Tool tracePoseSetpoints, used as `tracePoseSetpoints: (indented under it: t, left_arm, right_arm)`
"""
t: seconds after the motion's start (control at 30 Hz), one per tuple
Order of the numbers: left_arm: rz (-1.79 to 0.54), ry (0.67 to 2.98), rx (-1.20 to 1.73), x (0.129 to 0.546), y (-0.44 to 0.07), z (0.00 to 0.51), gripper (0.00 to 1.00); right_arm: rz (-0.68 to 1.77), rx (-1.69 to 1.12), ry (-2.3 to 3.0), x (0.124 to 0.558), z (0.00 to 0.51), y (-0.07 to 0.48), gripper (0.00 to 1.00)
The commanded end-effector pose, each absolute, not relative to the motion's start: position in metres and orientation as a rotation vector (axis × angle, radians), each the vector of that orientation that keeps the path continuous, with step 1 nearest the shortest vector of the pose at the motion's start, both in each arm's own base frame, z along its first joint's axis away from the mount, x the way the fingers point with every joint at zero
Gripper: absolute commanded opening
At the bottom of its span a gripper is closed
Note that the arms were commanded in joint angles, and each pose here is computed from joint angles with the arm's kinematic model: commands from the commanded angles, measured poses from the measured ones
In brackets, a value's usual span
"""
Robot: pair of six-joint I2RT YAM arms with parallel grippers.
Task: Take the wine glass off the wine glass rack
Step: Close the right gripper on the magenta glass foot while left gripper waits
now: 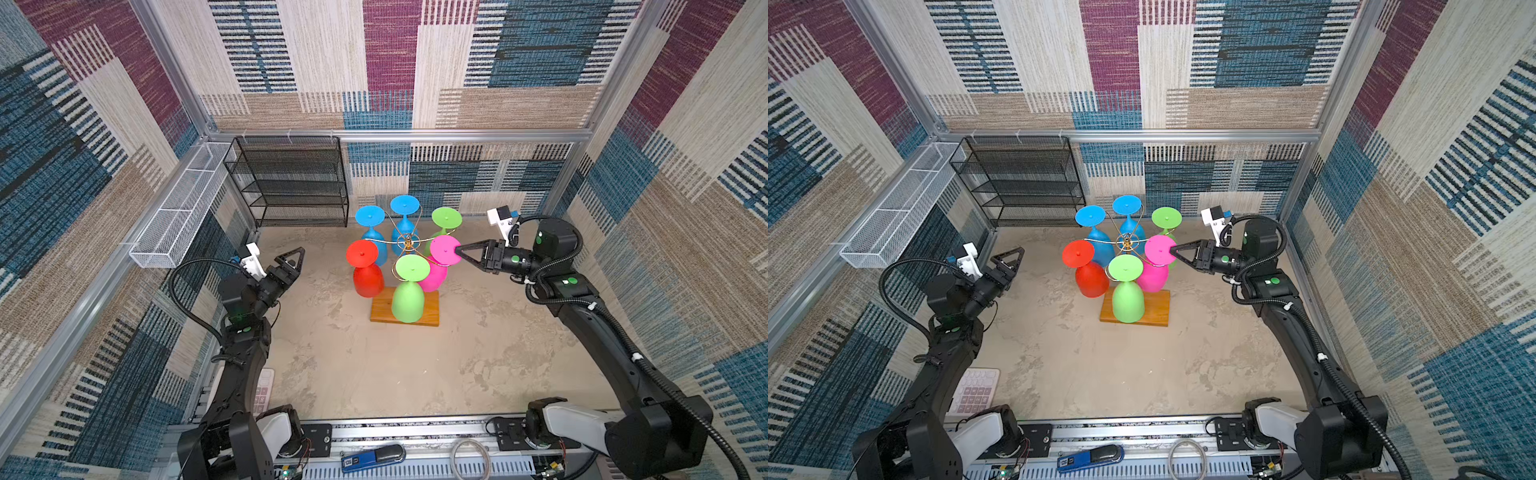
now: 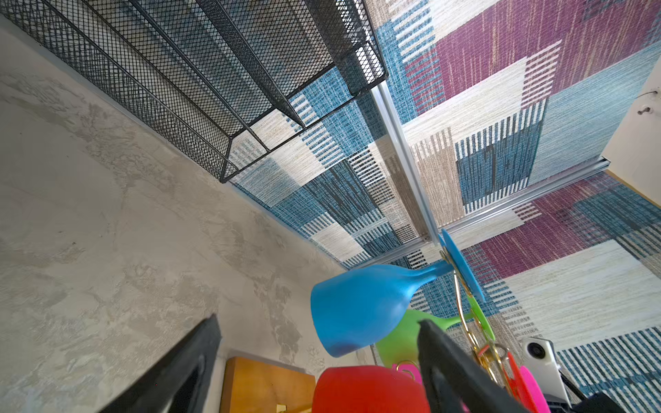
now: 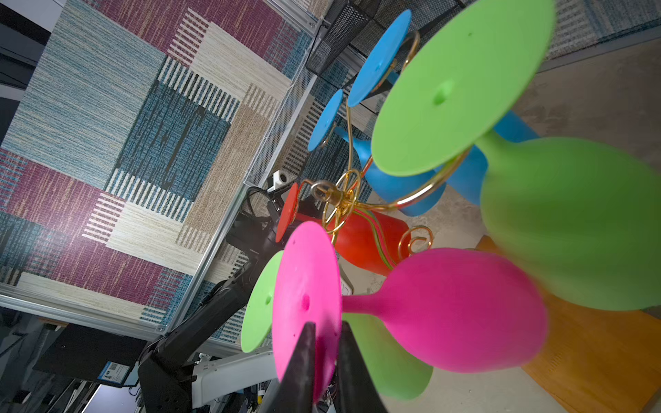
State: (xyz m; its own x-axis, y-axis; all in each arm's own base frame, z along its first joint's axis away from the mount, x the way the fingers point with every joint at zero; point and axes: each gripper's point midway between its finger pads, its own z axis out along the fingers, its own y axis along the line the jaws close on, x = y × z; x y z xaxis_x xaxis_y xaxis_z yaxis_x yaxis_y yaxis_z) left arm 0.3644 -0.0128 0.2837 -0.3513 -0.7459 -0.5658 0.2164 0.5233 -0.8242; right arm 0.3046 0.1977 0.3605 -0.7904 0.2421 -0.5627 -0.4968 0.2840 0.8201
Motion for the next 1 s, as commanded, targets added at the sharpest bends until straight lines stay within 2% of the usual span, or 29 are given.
tracePoseSetpoints:
  t: [0.0, 0.17, 0.47, 0.67, 0.73, 0.83, 0.97]
  left_arm:
    - [-1.103, 1.606, -0.424, 0.362, -0.016, 0.294, 0.89]
    - [-1.113, 1.596, -0.424, 0.360, -0.014, 0.298, 0.89]
    - [-1.123, 1.588, -0.427, 0.358, -0.013, 0.299, 0.89]
    - [-1.128, 1.591, -0.432, 0.358, -0.013, 0.298, 0.89]
    - [-1.128, 1.592, -0.438, 0.358, -0.012, 0.297, 0.89]
    - [-1.131, 1.592, -0.442, 0.358, -0.011, 0.296, 0.89]
    - [-1.136, 1.593, -0.446, 0.358, -0.011, 0.296, 0.89]
  right_arm:
    - [1.556, -0.221, 1.949, 0.304, 0.363, 0.197, 0.11]
    - [1.568, -0.217, 1.949, 0.304, 0.365, 0.197, 0.04]
    - [1.583, -0.198, 1.980, 0.304, 0.357, 0.198, 0.02]
    - [1.582, -0.184, 2.003, 0.301, 0.349, 0.197, 0.15]
    - [1.577, -0.176, 2.009, 0.301, 0.347, 0.197, 0.30]
    - [1.570, -0.172, 2.016, 0.300, 0.346, 0.196, 0.45]
    - [1.568, -0.172, 2.018, 0.298, 0.347, 0.196, 0.45]
